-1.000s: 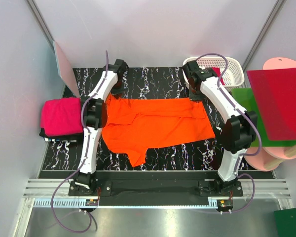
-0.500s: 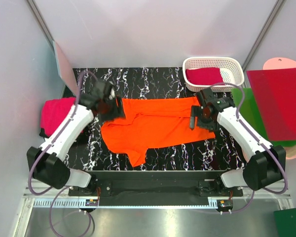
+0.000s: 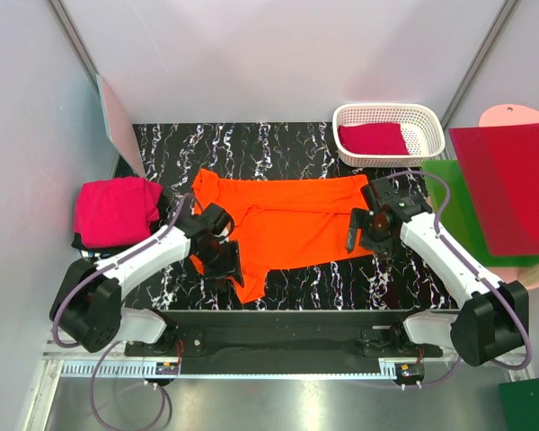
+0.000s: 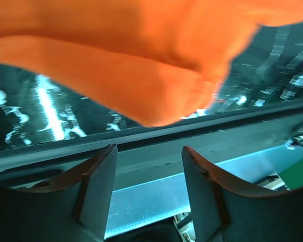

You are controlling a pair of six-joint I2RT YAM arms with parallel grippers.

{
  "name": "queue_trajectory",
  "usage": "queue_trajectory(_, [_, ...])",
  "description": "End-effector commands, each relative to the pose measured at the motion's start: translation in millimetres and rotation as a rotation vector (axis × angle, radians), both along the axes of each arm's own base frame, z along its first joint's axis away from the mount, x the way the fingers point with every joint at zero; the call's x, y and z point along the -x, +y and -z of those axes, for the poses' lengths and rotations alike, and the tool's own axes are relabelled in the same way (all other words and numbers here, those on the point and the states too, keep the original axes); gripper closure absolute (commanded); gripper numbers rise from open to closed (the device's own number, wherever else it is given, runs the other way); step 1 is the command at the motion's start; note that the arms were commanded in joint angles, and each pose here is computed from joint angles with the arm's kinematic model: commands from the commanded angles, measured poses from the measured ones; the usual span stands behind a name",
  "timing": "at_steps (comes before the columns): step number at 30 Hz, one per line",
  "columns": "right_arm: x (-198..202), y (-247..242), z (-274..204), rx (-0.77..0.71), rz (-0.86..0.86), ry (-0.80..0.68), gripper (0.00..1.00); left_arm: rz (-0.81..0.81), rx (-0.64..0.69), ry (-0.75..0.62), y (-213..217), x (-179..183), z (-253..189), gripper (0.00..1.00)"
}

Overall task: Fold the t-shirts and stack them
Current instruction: Fold the flattened tshirt in 1/3 of the way, then grap the side of the flattened tshirt closest away from the robot with both arms

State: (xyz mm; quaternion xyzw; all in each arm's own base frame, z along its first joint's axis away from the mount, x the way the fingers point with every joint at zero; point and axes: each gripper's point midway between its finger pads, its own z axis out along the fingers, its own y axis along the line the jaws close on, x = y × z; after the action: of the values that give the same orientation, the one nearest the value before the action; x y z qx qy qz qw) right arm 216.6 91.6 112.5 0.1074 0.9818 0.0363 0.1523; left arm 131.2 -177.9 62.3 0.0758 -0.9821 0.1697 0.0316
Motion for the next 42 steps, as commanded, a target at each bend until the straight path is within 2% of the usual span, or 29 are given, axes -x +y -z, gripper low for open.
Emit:
queue_trajectory(1, [1.2, 7.2, -3.6, -0.064, 0.037, -0.034, 0.13, 0.006, 0.122, -0.15, -33.0, -29.3, -40.8, 0.47])
queue_trajectory(3, [1.8, 7.6, -1.6, -0.066, 0.036, -0.032, 0.13, 0.027, 0.095, -0.142, -35.8, -30.0, -36.0, 0.47])
queue_trajectory(5, [0.2, 7.6, -2.4, -0.064, 0.036, -0.036, 0.13, 0.05, 0.038, -0.051, -34.8, -20.7, -17.6, 0.44])
queue_trajectory(6, [-1.2, 7.9, -3.2, -0.063, 0.03, -0.038, 0.13, 0.066, 0.023, -0.029, -36.0, -18.4, -12.9, 0.41])
queue_trajectory(7, [-2.5, 7.5, -3.9, -0.06, 0.028, -0.041, 0.13, 0.078, -0.002, 0.005, -36.6, -15.6, -4.6, 0.31])
queue_trajectory(8, [-5.7, 8.4, -7.1, -0.062, 0.027, -0.05, 0.13, 0.088, -0.024, 0.024, -35.5, -11.2, -2.7, 0.29])
queue_trajectory(12, [-13.5, 8.2, -10.1, -0.044, 0.008, -0.06, 0.13, 0.061, -0.049, -0.066, -35.9, -31.1, -18.1, 0.3])
queue_trajectory(15, [-16.5, 11.0, -6.9, -0.05, 0.001, -0.049, 0.13, 0.049, -0.022, -0.18, -43.4, -53.1, -42.3, 0.42])
queue_trajectory(16, [-17.9, 12.3, -5.6, -0.053, -0.003, -0.048, 0.13, 0.051, -0.023, -0.184, -45.4, -56.6, -43.0, 0.46])
queue_trajectory(20, [-22.3, 14.9, -2.1, -0.052, -0.023, -0.043, 0.13, 0.082, -0.047, -0.104, -50.6, -55.1, -29.7, 0.77])
queue_trajectory(22, [-24.3, 14.6, -1.7, -0.047, -0.029, -0.044, 0.13, 0.082, -0.061, -0.092, -51.8, -56.7, -22.9, 0.78])
queue_trajectory(25, [-25.1, 14.8, 0.7, -0.04, -0.044, -0.036, 0.12, 0.097, -0.103, -0.086, -48.4, -59.9, -14.1, 0.76])
queue_trajectory(28, [-25.4, 14.5, 2.9, -0.034, -0.054, -0.031, 0.12, 0.112, -0.126, -0.017, -46.6, -51.9, -3.1, 0.62])
queue_trajectory(29, [-25.9, 13.7, 4.0, -0.031, -0.058, -0.03, 0.12, 0.109, -0.133, -0.009, -45.4, -50.6, -0.3, 0.54])
queue_trajectory(30, [-25.9, 13.8, 4.4, -0.028, -0.06, -0.029, 0.12, 0.11, -0.133, -0.007, -45.1, -49.8, -0.1, 0.37])
queue_trajectory(32, [-25.7, 12.9, 5.3, -0.022, -0.065, -0.026, 0.12, 0.114, -0.139, 0.007, -42.8, -45.5, 2.5, 0.32])
queue_trajectory(35, [-27.0, 13.3, 7.3, -0.021, -0.066, -0.026, 0.12, 0.124, -0.16, 0.046, -36.8, -37.5, 12.4, 0.31])
queue_trajectory(38, [-27.9, 13.8, 9.3, -0.023, -0.066, -0.023, 0.11, 0.137, -0.181, 0.086, -30.7, -27.2, 22.7, 0.34])
queue_trajectory(42, [-29.6, 14.9, 12.3, -0.021, -0.074, -0.018, 0.11, 0.15, -0.197, 0.13, -24.9, -16.6, 35.8, 0.48])
